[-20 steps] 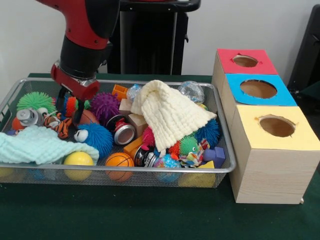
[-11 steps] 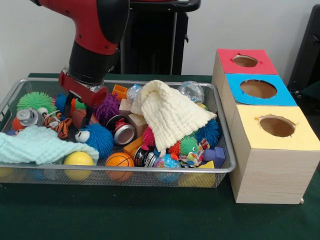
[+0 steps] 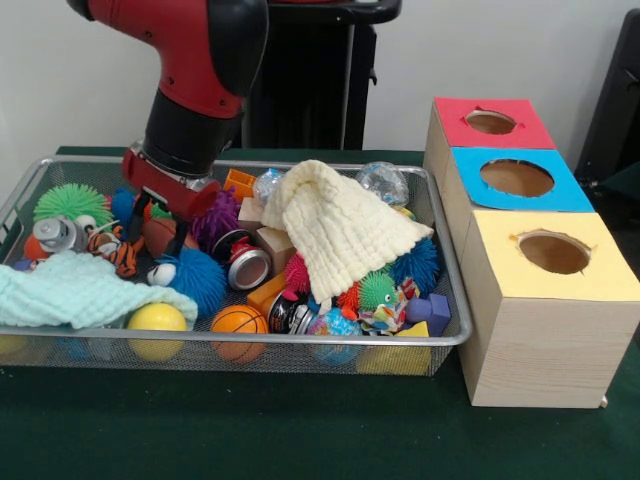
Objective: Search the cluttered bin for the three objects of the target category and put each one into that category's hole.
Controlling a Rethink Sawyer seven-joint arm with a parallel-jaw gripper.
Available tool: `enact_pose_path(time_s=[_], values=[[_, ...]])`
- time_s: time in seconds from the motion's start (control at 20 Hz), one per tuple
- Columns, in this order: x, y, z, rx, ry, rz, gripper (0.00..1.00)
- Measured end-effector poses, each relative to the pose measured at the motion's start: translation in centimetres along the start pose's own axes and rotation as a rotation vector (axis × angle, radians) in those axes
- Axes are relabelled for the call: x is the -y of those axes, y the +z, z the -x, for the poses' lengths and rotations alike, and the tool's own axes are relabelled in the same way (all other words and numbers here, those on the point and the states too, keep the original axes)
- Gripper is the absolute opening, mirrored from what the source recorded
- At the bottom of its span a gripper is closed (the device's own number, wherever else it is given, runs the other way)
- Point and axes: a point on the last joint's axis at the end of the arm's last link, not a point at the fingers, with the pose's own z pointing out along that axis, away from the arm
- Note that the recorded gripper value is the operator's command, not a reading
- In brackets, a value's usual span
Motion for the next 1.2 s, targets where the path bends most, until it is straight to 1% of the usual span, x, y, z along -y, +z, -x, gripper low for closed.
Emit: enact_pose_path(time_s=[0.2,0.55,0.95,1.2], values=[[0.3,0.1,-0.3,0.002,-0.010,-0.013,1.00],[1.1,-0.6,-0.3,0.012,-0.024,-0.041,1.00],[2.2,-1.8,1.0,0.039,-0.016,-0.059,1.00],[3.0,-1.9,1.2,0.043,-0.013,-0.072,1.00]])
